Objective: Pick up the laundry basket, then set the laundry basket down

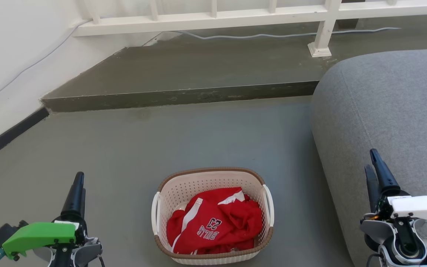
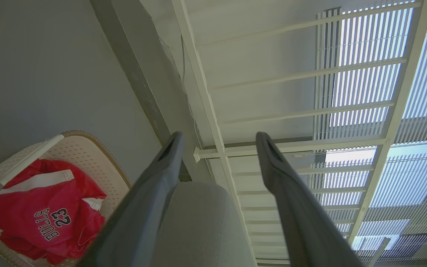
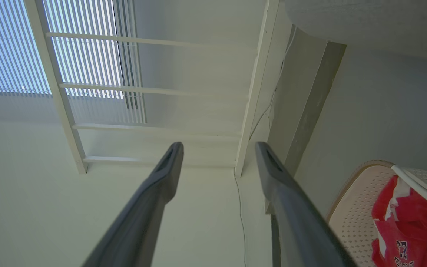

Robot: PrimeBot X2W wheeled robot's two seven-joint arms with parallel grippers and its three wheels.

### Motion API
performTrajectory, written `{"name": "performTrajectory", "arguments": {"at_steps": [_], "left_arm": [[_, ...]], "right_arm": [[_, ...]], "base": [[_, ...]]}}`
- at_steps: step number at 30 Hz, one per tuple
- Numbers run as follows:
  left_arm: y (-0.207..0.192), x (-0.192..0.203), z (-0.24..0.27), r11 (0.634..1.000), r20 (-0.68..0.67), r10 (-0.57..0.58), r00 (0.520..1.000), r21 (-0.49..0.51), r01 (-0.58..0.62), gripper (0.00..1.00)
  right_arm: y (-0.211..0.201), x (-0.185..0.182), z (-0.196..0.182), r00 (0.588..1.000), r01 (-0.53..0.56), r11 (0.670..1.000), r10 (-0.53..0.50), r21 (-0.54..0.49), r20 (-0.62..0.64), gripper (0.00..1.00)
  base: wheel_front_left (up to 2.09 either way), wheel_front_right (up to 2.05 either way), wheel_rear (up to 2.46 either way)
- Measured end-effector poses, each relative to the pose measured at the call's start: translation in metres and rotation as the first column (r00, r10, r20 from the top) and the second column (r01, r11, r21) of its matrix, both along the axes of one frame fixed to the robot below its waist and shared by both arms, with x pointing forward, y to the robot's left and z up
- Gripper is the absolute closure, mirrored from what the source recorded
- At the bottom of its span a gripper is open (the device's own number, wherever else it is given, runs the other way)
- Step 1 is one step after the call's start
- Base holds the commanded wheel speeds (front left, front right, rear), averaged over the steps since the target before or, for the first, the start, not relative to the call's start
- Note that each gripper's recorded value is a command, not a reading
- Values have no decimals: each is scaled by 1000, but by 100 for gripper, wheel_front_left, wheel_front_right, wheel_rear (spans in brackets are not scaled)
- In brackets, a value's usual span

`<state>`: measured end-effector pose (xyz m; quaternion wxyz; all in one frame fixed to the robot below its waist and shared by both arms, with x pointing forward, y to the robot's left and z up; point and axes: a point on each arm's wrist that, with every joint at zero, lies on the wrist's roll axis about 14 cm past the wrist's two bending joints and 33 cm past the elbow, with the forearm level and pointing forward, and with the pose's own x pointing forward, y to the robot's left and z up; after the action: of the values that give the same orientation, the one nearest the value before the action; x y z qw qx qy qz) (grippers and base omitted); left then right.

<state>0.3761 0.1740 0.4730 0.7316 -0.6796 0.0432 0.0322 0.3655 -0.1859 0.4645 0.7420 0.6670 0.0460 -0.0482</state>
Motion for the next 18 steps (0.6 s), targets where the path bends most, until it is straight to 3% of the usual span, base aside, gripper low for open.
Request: {"name": "performTrajectory", "arguments": {"at_steps": [11, 18], "left_arm": [[-8, 3, 6, 983, 20, -50, 999, 178, 45, 0], [-8, 5, 10, 958, 36, -57, 998, 282, 44, 0]], "right_arm": [[9, 5, 10, 998, -43, 986, 49, -159, 30, 0], [11, 8, 14, 995, -73, 953, 88, -293, 38, 0]], "base": [[0, 0, 0], [0, 0, 0]]}}
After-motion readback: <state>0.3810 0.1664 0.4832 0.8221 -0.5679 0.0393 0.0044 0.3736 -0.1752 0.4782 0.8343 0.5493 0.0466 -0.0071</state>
